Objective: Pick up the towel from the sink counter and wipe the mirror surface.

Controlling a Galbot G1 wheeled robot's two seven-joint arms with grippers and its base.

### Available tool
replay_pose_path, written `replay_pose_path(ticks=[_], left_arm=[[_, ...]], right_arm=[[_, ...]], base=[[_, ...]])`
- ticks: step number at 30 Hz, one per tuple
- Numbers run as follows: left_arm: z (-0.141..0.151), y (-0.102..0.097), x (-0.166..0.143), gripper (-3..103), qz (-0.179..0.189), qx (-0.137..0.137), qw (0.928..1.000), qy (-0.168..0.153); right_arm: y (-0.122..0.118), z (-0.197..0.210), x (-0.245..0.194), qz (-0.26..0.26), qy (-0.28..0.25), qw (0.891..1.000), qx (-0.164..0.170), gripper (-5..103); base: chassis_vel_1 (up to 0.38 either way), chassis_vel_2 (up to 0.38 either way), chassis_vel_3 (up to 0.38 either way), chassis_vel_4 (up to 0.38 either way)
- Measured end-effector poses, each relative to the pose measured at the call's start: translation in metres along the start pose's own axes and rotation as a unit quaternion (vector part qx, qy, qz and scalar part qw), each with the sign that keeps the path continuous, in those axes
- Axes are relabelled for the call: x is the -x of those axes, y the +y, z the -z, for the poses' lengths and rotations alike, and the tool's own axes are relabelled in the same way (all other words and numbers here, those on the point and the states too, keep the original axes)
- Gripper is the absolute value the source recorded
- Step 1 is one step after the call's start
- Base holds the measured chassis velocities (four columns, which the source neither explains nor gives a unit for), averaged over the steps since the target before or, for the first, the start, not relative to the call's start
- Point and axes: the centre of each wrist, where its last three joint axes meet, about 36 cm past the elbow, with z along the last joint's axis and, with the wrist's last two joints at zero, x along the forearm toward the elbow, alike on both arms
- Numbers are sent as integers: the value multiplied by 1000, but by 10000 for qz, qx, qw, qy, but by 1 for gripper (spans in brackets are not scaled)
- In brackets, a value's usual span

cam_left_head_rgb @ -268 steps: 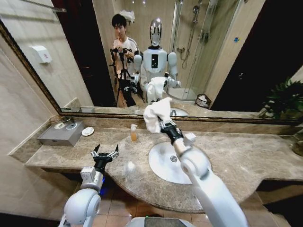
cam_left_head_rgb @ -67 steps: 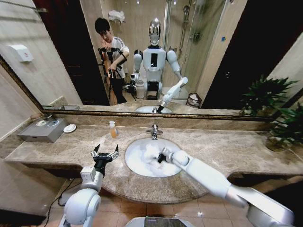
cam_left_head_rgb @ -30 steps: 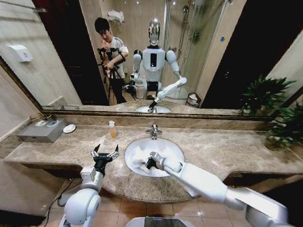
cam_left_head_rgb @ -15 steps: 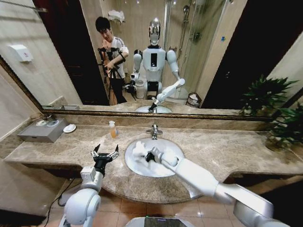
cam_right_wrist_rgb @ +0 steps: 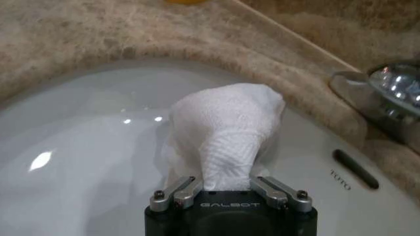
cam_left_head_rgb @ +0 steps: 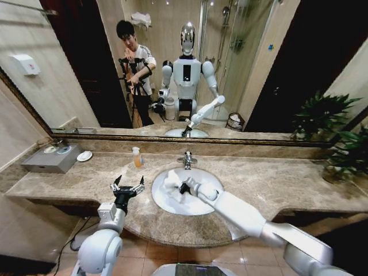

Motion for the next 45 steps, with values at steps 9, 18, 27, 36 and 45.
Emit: replay_pose_path(ticks=[9, 18, 27, 36, 45], left_arm=[[0, 0, 0, 100, 0, 0, 10000, 1], [0, 0, 0, 100, 0, 0, 10000, 0], [0, 0, 0, 100, 0, 0, 10000, 0], [0, 0, 0, 100, 0, 0, 10000, 0], [0, 0, 0, 100, 0, 0, 10000, 0]], right_arm=[[37, -22, -28, 490, 249, 9982, -226, 11], [-27, -28, -31, -195, 281, 9994, 3, 11], [-18, -57, -57, 12, 484, 9988, -34, 11], [-51, -70, -87, -348, 621, 9975, 25, 11], [-79, -93, -115, -671, 753, 9949, 17, 11]], base=[[0, 0, 0, 0], [0, 0, 0, 0], [0, 0, 0, 0], [0, 0, 0, 0], [0, 0, 0, 0]])
